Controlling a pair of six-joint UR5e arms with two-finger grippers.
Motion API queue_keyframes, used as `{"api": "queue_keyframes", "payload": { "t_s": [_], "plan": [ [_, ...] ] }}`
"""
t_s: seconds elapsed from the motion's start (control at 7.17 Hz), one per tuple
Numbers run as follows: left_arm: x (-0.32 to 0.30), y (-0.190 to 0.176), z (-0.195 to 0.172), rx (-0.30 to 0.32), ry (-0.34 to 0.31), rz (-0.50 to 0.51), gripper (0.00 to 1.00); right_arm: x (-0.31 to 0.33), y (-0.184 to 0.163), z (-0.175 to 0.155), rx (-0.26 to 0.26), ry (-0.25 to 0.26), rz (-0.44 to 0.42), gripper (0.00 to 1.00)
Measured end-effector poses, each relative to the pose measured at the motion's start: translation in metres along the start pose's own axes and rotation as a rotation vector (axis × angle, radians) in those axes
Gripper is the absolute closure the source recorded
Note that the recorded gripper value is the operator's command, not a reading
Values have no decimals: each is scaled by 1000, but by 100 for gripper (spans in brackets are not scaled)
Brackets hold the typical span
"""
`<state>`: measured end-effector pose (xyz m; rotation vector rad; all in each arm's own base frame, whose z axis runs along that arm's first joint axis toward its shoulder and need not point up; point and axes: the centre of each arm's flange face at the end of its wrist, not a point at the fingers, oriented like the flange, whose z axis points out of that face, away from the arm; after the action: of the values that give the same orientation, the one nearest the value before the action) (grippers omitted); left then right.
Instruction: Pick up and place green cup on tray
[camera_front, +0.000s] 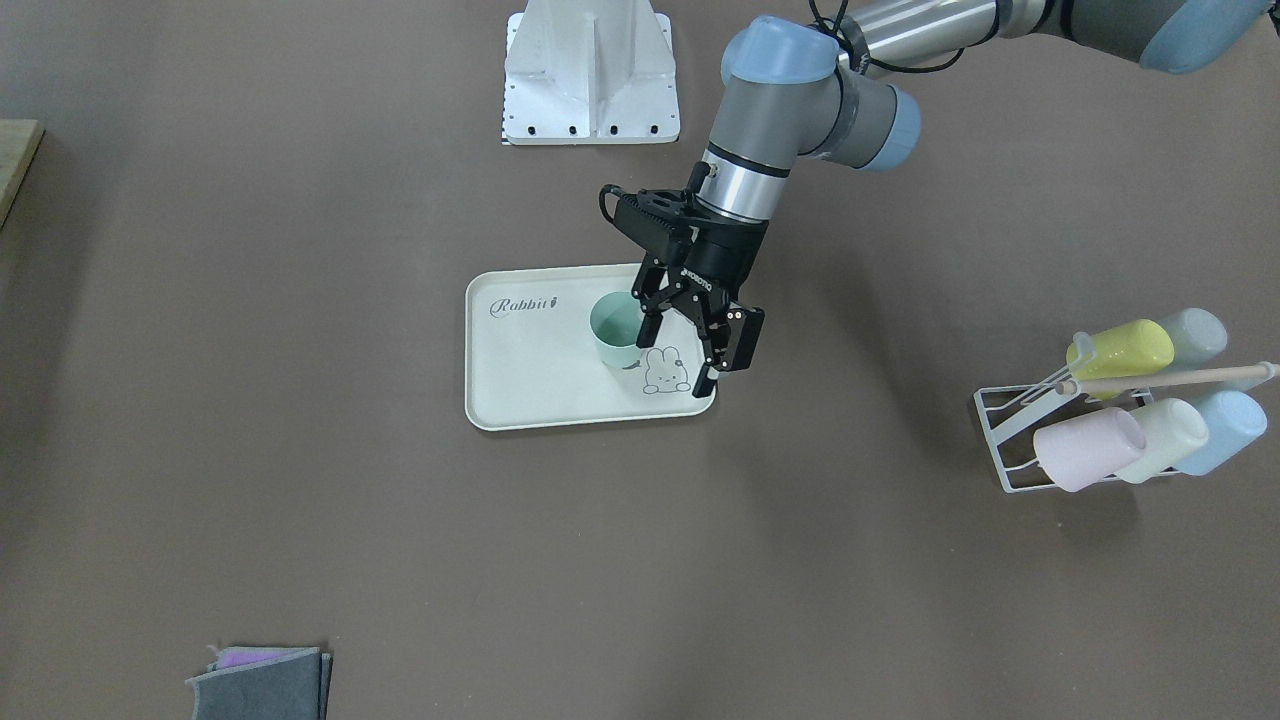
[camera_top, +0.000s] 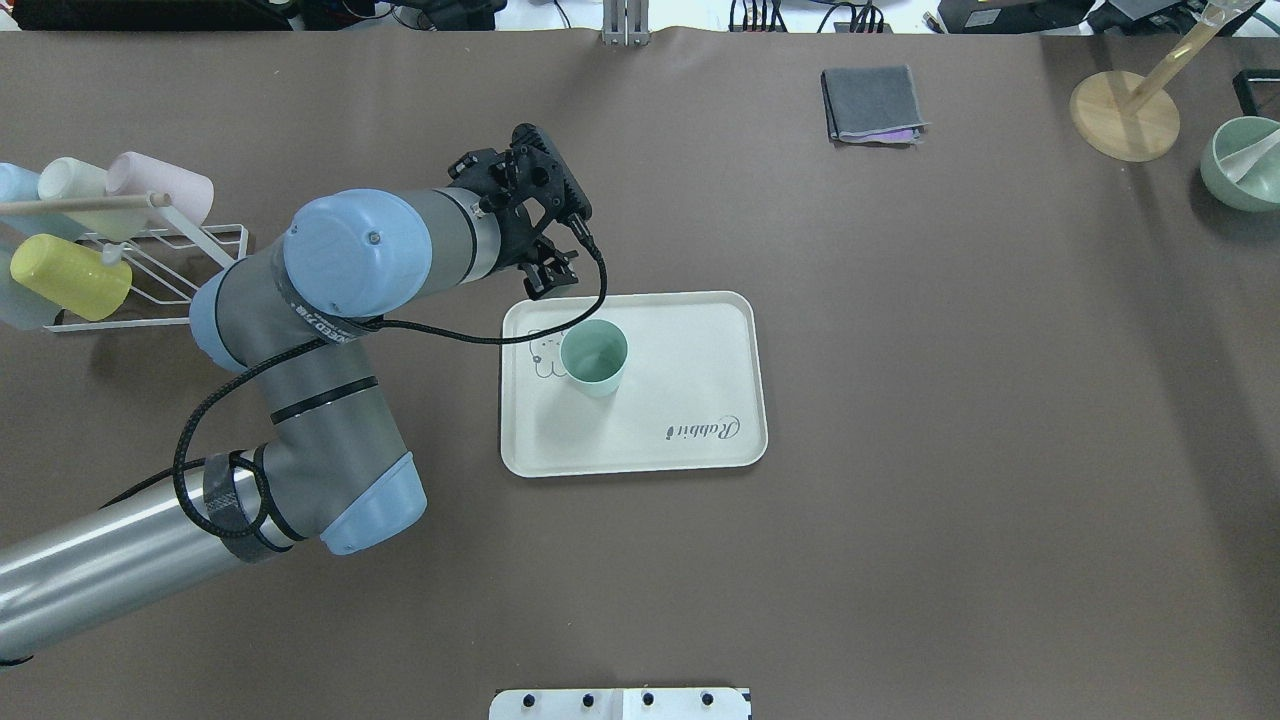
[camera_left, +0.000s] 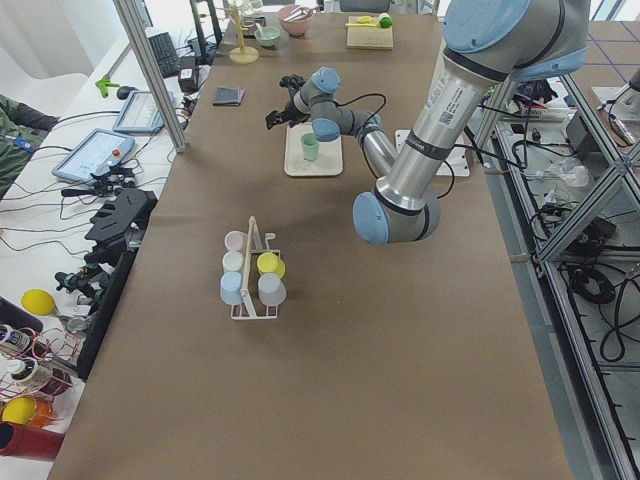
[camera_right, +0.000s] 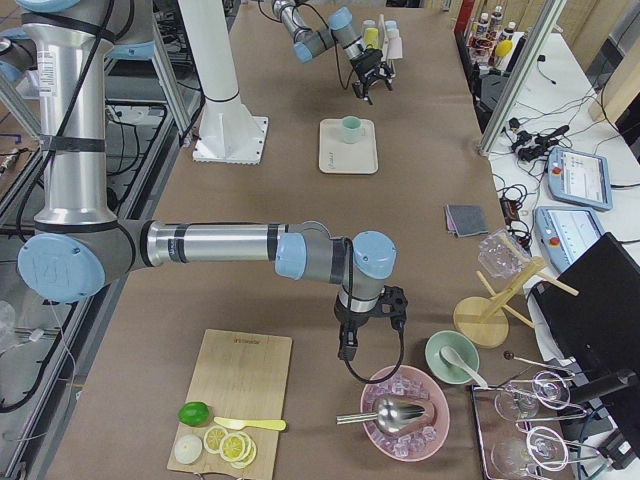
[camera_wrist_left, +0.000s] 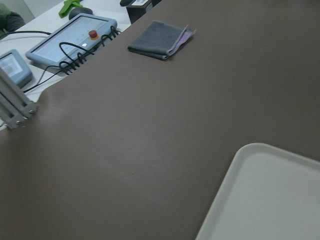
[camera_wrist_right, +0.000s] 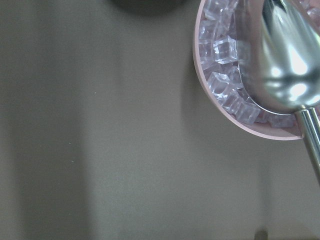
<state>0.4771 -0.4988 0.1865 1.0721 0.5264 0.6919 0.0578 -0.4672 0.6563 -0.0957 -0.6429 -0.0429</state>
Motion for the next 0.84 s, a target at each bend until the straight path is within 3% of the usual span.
{"api": "queue_keyframes", "payload": {
  "t_s": [0.42,0.7,0.84],
  "plan": [
    [-37,22,13,-266,-192,60,2,-1,0,0,1,-3,-1,0],
    [-67,40,14,-394,-242,-5,2,-1,-1,-1,3,-5,-2,0],
    [-87,44,8,-418,-221,-49,2,-2,-1,-2,4,-4,-3,0]
  ]
}}
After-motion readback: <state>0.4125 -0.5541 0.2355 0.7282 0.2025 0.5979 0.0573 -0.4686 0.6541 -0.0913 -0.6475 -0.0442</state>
